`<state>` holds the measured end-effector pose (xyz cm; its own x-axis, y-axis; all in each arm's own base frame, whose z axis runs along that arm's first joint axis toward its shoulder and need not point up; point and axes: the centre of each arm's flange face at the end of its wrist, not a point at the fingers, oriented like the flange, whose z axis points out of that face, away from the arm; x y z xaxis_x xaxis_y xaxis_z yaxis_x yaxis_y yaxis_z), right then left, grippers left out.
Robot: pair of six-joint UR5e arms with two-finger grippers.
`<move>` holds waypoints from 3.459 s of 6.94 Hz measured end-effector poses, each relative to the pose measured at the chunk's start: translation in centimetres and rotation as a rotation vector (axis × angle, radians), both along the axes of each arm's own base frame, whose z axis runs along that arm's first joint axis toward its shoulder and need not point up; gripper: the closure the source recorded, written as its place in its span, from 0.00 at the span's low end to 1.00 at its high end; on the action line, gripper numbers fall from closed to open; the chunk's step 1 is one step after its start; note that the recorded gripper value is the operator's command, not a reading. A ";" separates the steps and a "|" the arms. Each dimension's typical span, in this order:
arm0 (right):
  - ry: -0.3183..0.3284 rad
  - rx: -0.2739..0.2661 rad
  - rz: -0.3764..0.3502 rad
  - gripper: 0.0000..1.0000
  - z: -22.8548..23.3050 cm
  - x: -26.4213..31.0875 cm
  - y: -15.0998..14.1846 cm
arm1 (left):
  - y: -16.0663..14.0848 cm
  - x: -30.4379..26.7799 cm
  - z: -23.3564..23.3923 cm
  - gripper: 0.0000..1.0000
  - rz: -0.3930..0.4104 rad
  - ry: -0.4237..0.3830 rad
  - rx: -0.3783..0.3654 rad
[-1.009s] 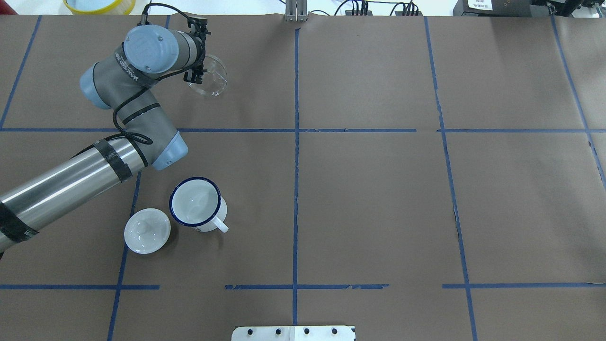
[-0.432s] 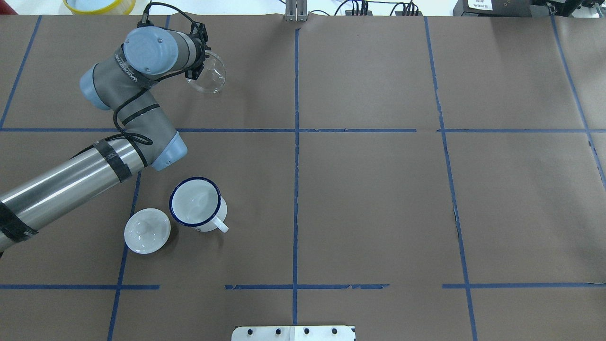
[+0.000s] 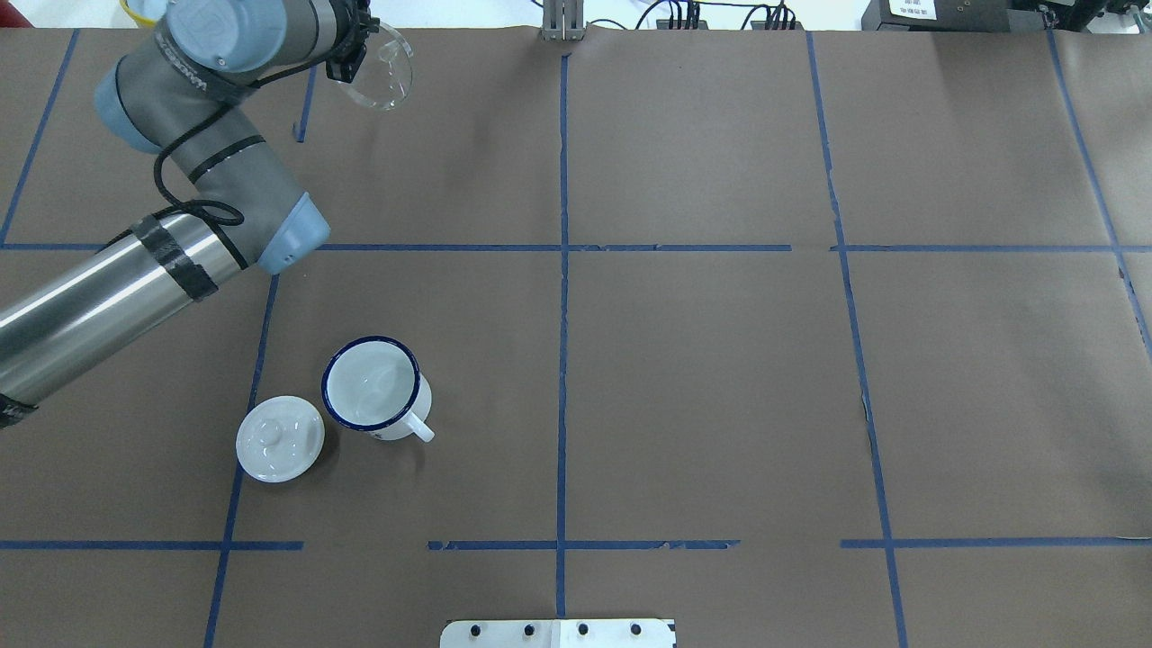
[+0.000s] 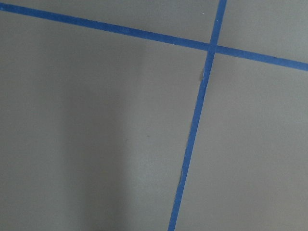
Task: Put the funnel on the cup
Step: 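Carry the funnel over the mug and lower it into the mug, then open the left gripper and withdraw it from the funnel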
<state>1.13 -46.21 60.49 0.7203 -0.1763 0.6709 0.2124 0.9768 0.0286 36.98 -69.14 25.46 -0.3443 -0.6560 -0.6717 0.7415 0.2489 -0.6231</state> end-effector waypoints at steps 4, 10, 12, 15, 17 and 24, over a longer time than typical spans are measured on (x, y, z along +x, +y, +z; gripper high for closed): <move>0.000 0.000 0.000 0.00 0.0 0.0 0.0 | 15.1 -7.5 -7.9 1.00 0.450 -0.206 0.022; 0.000 0.000 0.000 0.00 0.0 0.0 0.0 | 23.9 1.2 -9.1 1.00 0.942 -0.449 -0.132; 0.000 0.000 0.000 0.00 0.0 0.0 0.0 | 22.8 5.6 -8.0 1.00 0.991 -0.475 -0.152; 0.000 0.000 0.000 0.00 0.0 0.0 0.0 | 25.5 11.1 -6.0 1.00 1.084 -0.502 -0.148; 0.000 0.000 0.000 0.00 0.0 0.0 0.0 | 26.4 11.9 -5.7 0.55 1.101 -0.509 -0.145; 0.000 -0.002 0.000 0.00 0.1 0.0 0.0 | 21.4 -1.9 -5.0 0.00 1.050 -0.584 0.172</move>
